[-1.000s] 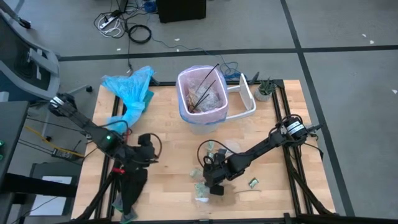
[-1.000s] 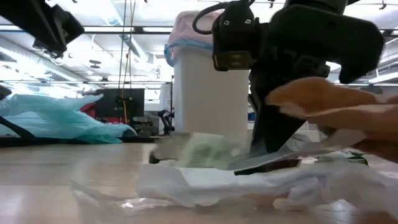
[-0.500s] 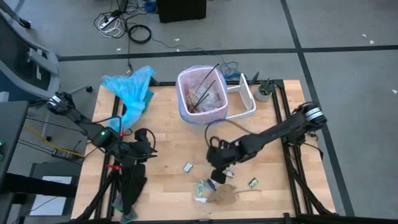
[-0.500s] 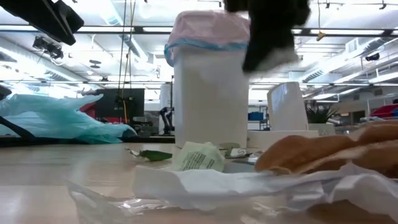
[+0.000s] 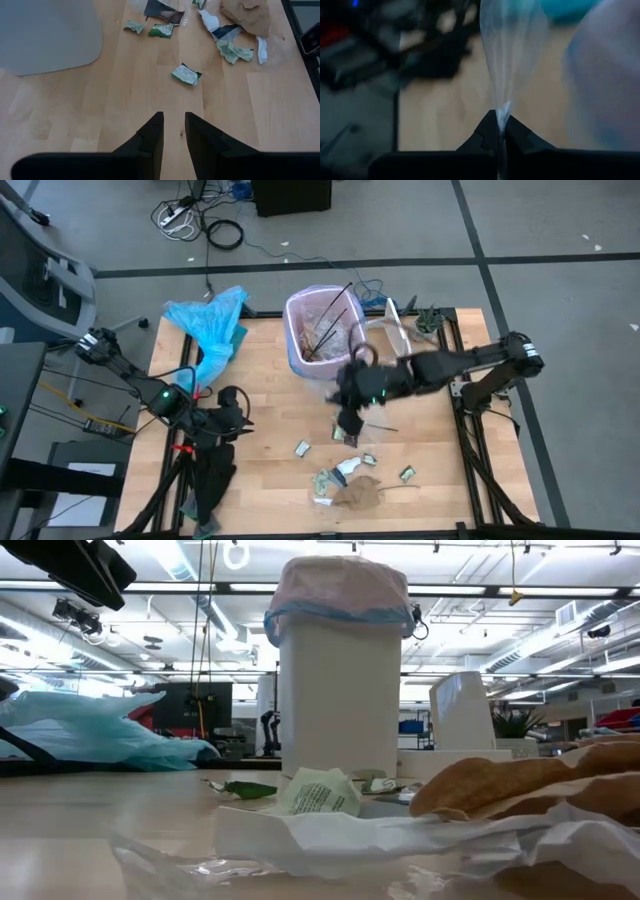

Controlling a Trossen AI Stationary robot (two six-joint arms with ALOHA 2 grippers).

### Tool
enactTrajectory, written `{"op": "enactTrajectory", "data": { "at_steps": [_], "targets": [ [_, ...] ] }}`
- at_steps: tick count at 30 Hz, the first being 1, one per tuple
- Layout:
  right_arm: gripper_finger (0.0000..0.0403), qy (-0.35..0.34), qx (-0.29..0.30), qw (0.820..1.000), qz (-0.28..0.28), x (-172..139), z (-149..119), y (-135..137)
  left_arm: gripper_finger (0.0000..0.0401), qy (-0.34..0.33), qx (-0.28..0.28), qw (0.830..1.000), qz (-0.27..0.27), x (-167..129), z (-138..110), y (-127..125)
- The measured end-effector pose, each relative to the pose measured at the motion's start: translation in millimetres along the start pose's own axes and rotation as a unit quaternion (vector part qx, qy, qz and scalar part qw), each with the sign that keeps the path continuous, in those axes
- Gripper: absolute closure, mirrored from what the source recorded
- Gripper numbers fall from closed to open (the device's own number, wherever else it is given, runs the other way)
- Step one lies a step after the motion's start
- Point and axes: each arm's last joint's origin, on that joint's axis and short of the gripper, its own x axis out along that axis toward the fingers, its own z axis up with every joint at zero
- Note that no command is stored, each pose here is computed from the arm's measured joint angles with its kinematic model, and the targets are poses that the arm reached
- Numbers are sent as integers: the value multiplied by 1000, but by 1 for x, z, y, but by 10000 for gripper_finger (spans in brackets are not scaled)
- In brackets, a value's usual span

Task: Place trash/remove bag and relplace
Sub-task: Put the clear cellophane and white paper into the trash bin, then put the green plastic material and light green plastic material into the trash bin

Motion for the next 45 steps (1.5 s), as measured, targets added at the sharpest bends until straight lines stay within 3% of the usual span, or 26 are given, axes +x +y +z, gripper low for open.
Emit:
{"op": "enactTrajectory", "data": {
  "at_steps": [9,14,19,26,33,38,45],
  "targets": [
    [403,-188,-11,978,-89,-16,75,-56,314,-20,-11,1000,-11,0,4,-2],
    [399,-169,28,973,-155,-15,83,-101,314,-23,-20,999,-12,0,5,-3],
    [373,-121,64,978,-159,-13,80,-128,314,-24,-47,999,-12,0,5,-3],
    [303,-118,71,980,-142,-11,81,-133,314,-24,-88,996,-14,0,5,-3],
    [251,-115,67,981,-143,-11,81,-133,314,-23,-80,996,-13,0,5,-3],
    [234,-91,70,983,-142,-24,75,-132,313,-23,-80,996,-13,0,5,-3],
    [234,-6,114,992,-50,-58,58,-119,313,-23,-76,997,-12,0,5,-2]
  ]
}}
